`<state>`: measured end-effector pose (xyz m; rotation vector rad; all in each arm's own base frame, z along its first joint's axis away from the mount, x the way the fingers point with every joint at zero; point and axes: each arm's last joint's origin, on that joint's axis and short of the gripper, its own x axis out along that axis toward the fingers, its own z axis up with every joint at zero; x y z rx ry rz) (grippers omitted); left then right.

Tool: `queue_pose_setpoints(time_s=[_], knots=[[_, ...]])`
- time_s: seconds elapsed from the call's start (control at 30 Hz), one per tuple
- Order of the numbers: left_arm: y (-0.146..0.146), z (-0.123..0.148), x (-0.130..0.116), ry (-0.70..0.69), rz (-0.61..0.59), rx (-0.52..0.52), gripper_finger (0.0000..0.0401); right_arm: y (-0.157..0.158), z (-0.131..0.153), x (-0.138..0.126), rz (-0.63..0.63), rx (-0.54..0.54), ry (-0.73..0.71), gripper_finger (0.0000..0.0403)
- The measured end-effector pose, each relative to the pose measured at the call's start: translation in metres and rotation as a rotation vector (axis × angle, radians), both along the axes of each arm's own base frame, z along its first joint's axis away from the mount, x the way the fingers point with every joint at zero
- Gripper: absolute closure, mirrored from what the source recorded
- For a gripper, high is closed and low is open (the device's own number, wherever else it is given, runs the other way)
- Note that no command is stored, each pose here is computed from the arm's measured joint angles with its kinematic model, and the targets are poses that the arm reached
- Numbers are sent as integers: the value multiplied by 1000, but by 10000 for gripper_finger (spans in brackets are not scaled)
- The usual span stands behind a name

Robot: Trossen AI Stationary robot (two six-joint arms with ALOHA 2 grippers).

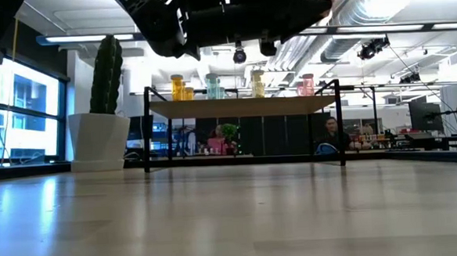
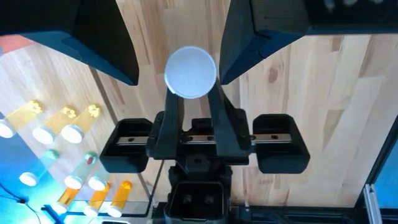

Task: Pick and place medicine bottles onto shelf by color
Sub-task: Put the pink pill bottle on the shelf

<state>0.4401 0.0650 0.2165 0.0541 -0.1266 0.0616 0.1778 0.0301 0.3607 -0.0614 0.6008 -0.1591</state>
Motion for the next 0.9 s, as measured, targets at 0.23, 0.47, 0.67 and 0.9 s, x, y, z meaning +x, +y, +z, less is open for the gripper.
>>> queue_pose_setpoints(time_s=[0.23,0.47,0.67,0.9], knots=[[0,0,0,0,6,18,309,0,0,0,0,1,-4,220],[1,0,0,0,15,17,309,0,0,0,0,1,-4,286],[1,0,0,0,15,16,309,0,0,0,-3,5,-4,306],[3,0,0,0,19,16,300,0,0,0,-5,9,-5,304]])
